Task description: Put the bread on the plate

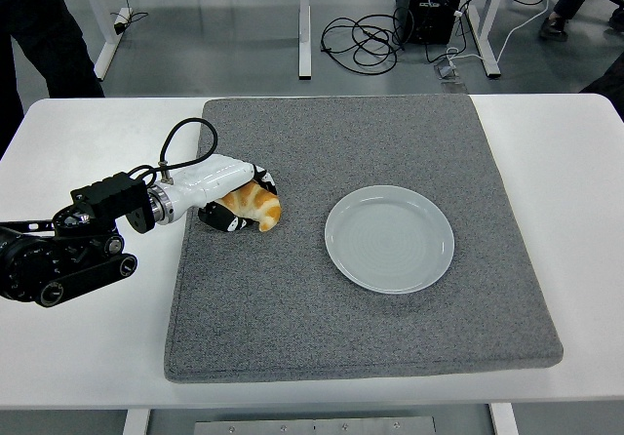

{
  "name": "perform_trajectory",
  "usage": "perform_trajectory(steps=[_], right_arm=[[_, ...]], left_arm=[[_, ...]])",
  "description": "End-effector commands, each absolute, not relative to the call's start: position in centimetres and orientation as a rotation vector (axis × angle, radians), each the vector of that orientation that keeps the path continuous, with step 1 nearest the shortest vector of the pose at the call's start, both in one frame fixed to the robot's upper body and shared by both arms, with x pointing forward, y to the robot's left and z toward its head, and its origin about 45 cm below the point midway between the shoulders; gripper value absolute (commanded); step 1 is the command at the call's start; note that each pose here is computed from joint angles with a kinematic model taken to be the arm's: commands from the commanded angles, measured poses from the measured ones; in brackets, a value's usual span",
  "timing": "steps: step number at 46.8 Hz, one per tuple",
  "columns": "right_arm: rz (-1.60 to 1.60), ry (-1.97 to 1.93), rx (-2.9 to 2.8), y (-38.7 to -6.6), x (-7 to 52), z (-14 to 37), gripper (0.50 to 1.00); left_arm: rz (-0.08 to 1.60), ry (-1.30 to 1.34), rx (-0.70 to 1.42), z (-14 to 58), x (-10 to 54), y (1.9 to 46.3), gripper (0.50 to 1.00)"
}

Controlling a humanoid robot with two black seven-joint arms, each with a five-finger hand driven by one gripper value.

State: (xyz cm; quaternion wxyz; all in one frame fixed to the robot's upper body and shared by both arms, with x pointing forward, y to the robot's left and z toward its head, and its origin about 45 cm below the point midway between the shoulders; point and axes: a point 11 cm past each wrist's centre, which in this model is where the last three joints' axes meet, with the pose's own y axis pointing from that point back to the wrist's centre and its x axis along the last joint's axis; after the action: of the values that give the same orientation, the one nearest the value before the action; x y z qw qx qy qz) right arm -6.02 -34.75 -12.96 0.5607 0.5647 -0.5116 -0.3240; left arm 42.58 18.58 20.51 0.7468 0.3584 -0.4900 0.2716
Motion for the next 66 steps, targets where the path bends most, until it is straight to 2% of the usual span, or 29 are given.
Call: perform_trajectory(steps=[1,14,42,54,66], right_arm=[[-0.763,-1.205,1.331,-34.7,-6.0,-13.0,1.0],[-0.763,-1.205,1.331,-34.7,-6.0,-13.0,1.0],[-0.763,-1.205,1.331,-34.7,-6.0,-13.0,1.0],[-0.763,-1.205,1.331,-34.7,-6.0,-13.0,1.0],[-0.763,-1.205,1.331,-34.7,-6.0,-13.0,1.0]], left_arm=[[0.596,-1.078,0.78,20.8,42.7,18.5,0.5],[0.611,-1.105,0.772,22.3,43.5,18.5,0.5],[0.716,-1.279,0.686,39.3,48.5,17.2,0.5],[0.72,-1.309,0.681,42.2,48.7,17.2,0.5],[0.71,-1.296,0.691,41.6,48.6,17.4,0.5]])
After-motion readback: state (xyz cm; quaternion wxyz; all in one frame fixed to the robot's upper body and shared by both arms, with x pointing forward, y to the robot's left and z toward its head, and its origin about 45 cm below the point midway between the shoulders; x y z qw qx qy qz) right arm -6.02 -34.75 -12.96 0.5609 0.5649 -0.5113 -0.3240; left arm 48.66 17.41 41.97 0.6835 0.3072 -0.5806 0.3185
